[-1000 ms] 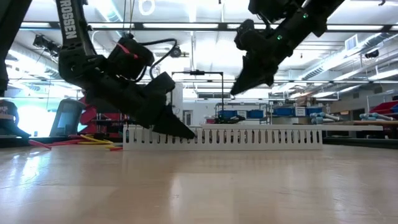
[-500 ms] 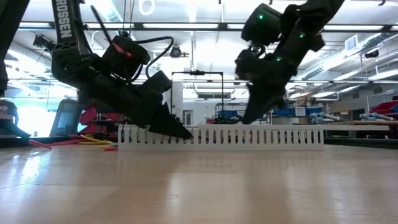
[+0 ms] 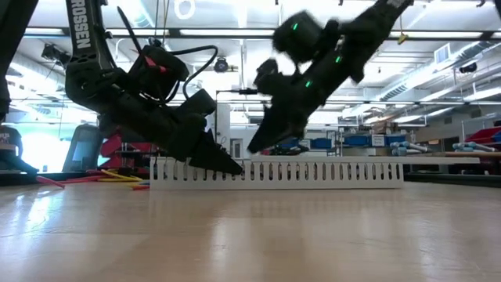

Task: Ziptie cables
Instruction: Close the white cable duct

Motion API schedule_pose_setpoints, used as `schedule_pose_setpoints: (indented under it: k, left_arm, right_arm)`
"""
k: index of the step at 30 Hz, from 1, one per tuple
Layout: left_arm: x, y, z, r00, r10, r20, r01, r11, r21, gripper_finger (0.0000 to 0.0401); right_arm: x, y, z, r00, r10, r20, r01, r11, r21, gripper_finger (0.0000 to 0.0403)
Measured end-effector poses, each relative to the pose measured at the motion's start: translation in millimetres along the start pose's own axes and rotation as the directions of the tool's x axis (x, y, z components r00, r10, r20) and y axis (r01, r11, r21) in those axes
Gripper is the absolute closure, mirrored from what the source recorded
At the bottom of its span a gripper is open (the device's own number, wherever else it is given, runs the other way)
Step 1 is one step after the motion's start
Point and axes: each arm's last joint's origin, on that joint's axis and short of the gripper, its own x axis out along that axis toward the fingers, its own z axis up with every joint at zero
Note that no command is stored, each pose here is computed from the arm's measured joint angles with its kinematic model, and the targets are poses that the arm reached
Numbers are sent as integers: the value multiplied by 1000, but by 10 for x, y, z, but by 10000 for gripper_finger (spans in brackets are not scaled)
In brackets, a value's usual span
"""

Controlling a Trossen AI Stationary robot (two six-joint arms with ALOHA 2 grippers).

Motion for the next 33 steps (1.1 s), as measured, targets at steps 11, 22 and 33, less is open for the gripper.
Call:
schedule_pose_setpoints:
  k: [11, 22, 33]
  left_arm:
    - [1, 1, -1, 1000, 1, -3, -1, 1000, 2, 157]
    - [-5, 2, -6, 1000, 1, -4, -1, 1000, 1, 157]
    - [29, -17, 34, 1000, -30, -1, 30, 999, 13, 126]
  right_arm:
    - [-773, 44, -164, 908, -233, -348, 291, 949, 123, 403]
    - [101, -98, -71, 994, 73, -75, -66, 993, 102, 403]
    - [-417, 111, 122, 999, -36, 16, 36, 999, -23, 403]
